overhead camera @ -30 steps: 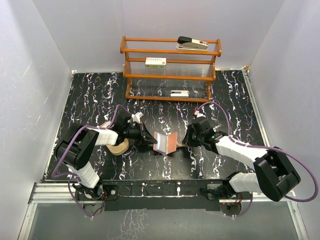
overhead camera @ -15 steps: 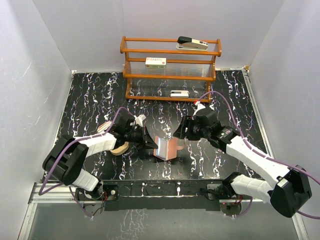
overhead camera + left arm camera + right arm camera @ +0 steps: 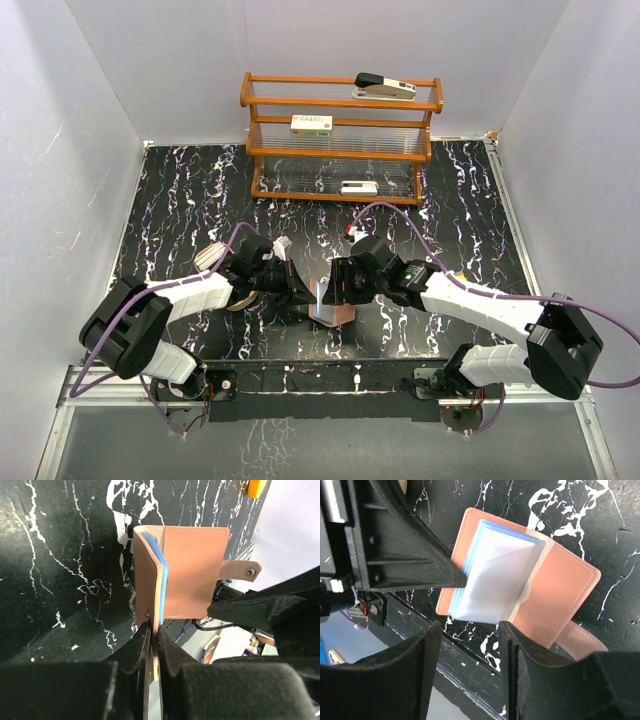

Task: Put the credit cards into the card holder
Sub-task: Adjust the card holder at the center of the board.

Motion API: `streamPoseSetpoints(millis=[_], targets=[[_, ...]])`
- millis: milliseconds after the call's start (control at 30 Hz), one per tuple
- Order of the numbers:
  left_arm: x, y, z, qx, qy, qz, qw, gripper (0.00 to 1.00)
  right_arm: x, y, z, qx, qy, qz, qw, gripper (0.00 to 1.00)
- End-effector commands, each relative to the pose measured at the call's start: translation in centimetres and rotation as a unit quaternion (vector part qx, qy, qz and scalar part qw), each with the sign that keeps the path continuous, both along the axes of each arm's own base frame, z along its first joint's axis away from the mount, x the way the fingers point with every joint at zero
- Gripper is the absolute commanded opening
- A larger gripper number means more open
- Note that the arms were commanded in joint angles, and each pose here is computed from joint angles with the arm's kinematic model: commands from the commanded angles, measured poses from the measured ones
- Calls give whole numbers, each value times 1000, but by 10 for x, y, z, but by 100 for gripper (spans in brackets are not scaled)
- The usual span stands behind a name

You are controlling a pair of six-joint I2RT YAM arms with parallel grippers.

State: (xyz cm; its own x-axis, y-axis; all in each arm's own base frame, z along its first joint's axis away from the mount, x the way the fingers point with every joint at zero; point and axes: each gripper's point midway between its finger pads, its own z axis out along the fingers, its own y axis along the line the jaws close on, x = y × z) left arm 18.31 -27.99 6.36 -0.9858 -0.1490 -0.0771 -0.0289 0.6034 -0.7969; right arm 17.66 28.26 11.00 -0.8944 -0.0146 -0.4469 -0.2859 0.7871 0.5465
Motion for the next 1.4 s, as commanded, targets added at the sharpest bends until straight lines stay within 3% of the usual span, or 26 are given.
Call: streamPoseSetpoints(millis=[0,133,200,333,433,567,733,833,1267,1367], targets=[[2,-9,20,-39,-15,6,999,7,13,10,0,21,-35,-1,999,44],[-1,-11,25,-56,-18,4,998,8,12,5,-21,4,-27,-8,1000,37],[-1,-10,24,-57,-21,4,998,0,12,1,-30,-4,-27,-15,1000,33],[-5,-12,24,-74,-24,2,997,0,10,-6,-44,-8,-24,-28,999,32],[-6,-14,27,-93,-27,-1,995,6,7,-9,-54,-12,-17,-31,999,31],[-5,-17,33,-110,-38,-2,993,3,6,-16,-64,-23,-18,-39,999,29],[-5,-18,34,-107,-38,-8,994,13,6,-13,-65,-15,-18,-36,999,28],[-5,-18,37,-113,-44,-9,993,1,5,-14,-67,-15,-15,-39,999,28],[-11,-8,17,-75,-34,-6,997,0,6,-19,-48,-7,-18,-62,998,33],[-11,-7,20,-76,-40,-4,996,14,6,-15,-45,2,-17,-58,998,33]])
